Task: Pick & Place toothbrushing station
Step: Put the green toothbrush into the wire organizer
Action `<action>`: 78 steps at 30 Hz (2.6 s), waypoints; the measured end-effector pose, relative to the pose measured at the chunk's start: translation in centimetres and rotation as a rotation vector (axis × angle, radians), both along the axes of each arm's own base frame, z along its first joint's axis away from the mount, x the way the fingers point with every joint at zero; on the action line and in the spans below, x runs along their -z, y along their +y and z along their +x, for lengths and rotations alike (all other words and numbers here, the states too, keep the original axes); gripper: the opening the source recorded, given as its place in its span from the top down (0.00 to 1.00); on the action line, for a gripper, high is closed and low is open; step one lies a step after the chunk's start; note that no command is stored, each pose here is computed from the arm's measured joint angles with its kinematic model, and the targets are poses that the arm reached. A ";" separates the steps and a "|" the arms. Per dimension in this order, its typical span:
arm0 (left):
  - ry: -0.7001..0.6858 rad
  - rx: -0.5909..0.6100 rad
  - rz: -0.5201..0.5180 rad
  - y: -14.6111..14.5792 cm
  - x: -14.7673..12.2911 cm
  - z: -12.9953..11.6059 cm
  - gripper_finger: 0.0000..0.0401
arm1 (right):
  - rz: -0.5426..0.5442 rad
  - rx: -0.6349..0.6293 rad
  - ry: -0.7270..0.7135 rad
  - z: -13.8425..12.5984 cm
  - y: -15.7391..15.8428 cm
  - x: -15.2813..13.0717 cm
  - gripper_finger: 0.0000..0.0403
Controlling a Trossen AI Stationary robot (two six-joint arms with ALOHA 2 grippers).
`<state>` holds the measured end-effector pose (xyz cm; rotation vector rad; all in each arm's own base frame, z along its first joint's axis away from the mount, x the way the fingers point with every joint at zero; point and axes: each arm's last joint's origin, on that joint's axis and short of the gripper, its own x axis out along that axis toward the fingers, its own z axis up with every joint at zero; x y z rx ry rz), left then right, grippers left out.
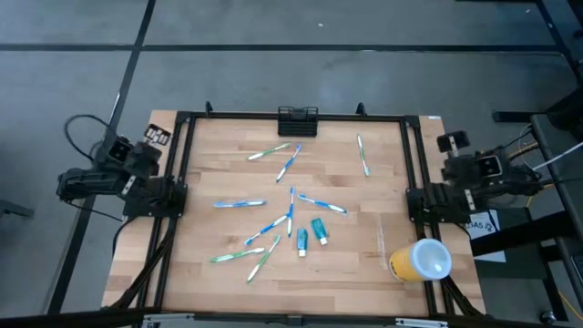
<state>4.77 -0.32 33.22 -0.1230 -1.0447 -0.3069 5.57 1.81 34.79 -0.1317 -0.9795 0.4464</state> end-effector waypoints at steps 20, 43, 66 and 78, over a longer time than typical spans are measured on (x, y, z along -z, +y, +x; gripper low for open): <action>1.417 -1.306 -0.160 3.2 -10.3 8.5 0.95 | 0.662 0.613 2.063 0.2 -1.4 -2.0 0.94; 1.217 -0.886 -0.037 -4.4 -12.5 8.7 0.95 | -1.446 0.562 2.042 12.6 -1.1 9.8 0.94; 1.007 -0.922 0.073 -11.5 -16.4 9.5 0.95 | -1.276 0.440 2.381 16.8 -9.5 16.6 0.70; 1.055 -0.916 0.015 -12.3 -17.2 7.5 0.95 | -1.152 0.457 2.450 17.8 -12.1 19.4 0.56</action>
